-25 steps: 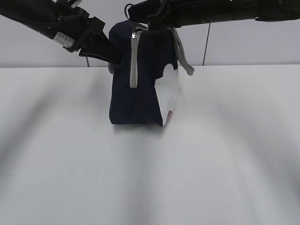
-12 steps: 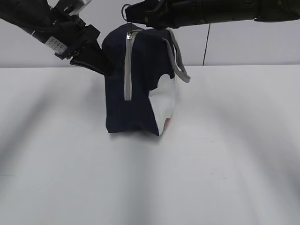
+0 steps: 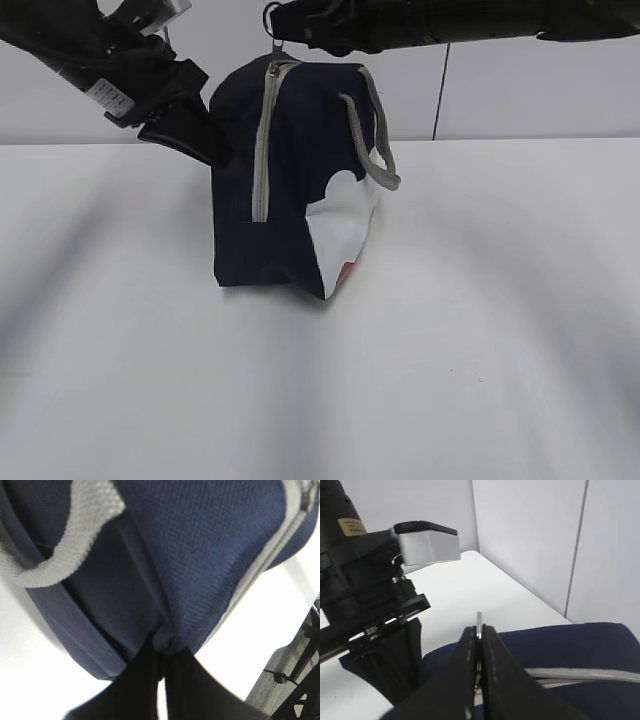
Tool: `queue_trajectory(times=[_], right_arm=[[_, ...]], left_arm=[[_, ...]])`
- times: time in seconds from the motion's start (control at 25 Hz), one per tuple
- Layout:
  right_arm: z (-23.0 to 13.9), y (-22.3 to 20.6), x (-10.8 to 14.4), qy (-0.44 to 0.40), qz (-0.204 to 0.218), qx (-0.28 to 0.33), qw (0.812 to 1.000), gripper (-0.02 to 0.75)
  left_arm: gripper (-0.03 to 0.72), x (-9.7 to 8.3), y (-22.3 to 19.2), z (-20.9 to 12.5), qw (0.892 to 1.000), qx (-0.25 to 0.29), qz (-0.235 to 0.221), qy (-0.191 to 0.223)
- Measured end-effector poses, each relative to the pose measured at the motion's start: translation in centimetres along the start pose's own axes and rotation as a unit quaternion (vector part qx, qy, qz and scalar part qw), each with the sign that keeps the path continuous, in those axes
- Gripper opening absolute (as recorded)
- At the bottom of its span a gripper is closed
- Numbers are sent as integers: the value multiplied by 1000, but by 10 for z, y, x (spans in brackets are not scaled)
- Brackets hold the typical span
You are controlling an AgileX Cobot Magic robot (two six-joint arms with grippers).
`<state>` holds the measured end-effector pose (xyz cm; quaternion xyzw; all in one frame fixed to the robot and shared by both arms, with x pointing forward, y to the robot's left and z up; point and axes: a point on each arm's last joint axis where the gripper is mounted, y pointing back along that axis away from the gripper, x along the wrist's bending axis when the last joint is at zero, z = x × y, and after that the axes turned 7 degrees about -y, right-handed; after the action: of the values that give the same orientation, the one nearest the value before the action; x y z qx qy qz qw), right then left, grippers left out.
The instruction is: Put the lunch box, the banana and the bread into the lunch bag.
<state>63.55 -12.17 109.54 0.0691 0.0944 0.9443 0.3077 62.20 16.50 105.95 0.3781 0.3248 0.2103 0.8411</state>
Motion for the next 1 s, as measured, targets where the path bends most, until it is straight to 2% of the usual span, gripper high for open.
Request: queue_trajectory(times=[0.28,0.56,1.0], right_arm=[[2,-10,-10,3,-14,-5,1000,-16],[-1,-19,-26,-25,-19,-5,1000,-16],[1,-7,-42,-43,-13,-10,999,-16]], left_arm=[[2,0,-1,-1,1000,9,7,-6],[2,-10,-9,1,999,25,10,-26],[2,-15,-13,2,999,30,13,-26]])
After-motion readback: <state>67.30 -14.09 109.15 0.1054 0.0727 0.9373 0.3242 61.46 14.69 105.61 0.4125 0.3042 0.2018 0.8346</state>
